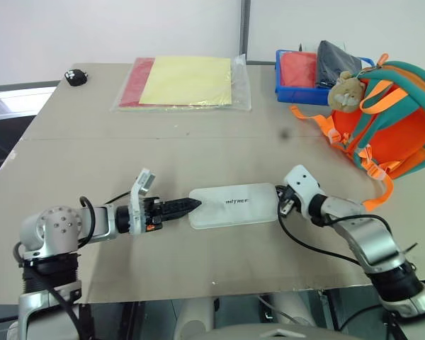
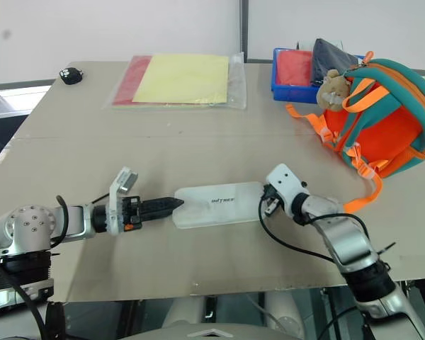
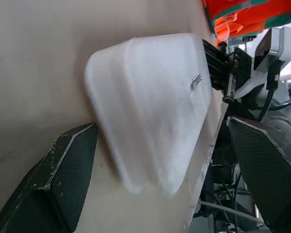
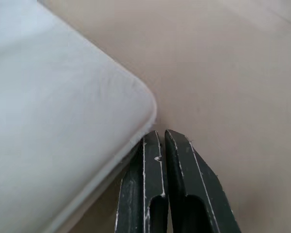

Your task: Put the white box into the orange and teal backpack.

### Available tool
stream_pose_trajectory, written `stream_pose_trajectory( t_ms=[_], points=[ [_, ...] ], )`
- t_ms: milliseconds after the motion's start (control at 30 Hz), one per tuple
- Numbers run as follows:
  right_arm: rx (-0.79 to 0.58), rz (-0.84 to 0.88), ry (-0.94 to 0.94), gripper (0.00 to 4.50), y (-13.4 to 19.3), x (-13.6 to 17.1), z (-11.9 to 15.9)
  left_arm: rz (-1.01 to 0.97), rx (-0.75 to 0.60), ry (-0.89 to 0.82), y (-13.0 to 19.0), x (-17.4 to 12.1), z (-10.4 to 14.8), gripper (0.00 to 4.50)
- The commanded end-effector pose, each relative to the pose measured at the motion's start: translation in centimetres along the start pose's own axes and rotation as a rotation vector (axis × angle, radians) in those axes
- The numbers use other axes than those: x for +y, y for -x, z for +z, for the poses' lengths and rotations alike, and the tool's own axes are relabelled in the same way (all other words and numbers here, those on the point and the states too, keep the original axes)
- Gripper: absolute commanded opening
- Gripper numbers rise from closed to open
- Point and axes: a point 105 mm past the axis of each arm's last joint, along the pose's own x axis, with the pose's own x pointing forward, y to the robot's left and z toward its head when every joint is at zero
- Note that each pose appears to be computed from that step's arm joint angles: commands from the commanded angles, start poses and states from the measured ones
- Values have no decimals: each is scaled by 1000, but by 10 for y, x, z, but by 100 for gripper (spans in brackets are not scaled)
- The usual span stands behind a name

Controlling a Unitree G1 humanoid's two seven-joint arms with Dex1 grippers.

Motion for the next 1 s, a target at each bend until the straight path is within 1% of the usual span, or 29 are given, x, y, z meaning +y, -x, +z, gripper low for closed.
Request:
stream_pose_trajectory(
  t_ms=[33,233,333,467,500,533,567,600,633,667,733,767,800,833,867,900,933,1000],
  points=[
    [-38,55,16,0,-8,14,10,10,79,45,-16,5,-17,437],
    [-52,59,-8,0,-8,18,9,-41,57,59,-29,-3,-18,437],
    [-83,22,-34,0,-2,12,13,-42,26,65,-30,-4,-18,363],
    [-131,-39,-98,0,20,-7,20,-42,-6,64,-26,-6,-15,190],
    [-145,-70,-97,25,27,-14,23,-44,-19,64,-25,-6,-13,144],
    [-157,-107,-97,52,35,-22,26,-48,-30,64,-25,-7,-11,112],
    [-164,-128,-102,83,42,-26,27,-49,-37,63,-25,-7,-10,97],
    [-174,-144,-96,114,49,-30,29,-50,-45,61,-25,-8,-10,96],
    [-179,-149,-92,175,54,-31,30,-50,-49,59,-25,-8,-9,96],
    [-188,-165,-103,215,59,-33,32,-56,-63,56,-25,-9,-8,96],
    [-233,-258,-151,274,81,-46,40,-88,-125,44,-25,-14,1,96],
    [-284,-333,-203,330,97,-56,48,-104,-166,26,-26,-18,8,96],
    [-317,-379,-239,341,107,-62,53,-113,-193,14,-26,-20,12,96],
    [-327,-460,-272,361,121,-72,54,-139,-252,-2,-28,-27,23,96],
    [-328,-515,-297,414,130,-77,54,-156,-293,-9,-29,-31,31,96],
    [-328,-578,-334,450,138,-84,53,-161,-323,-12,-30,-33,36,94],
    [-330,-637,-376,450,146,-91,51,-154,-345,-22,-31,-34,40,94],
    [-309,-722,-401,450,158,-100,49,-141,-380,-20,-34,-34,46,94]
  ],
)
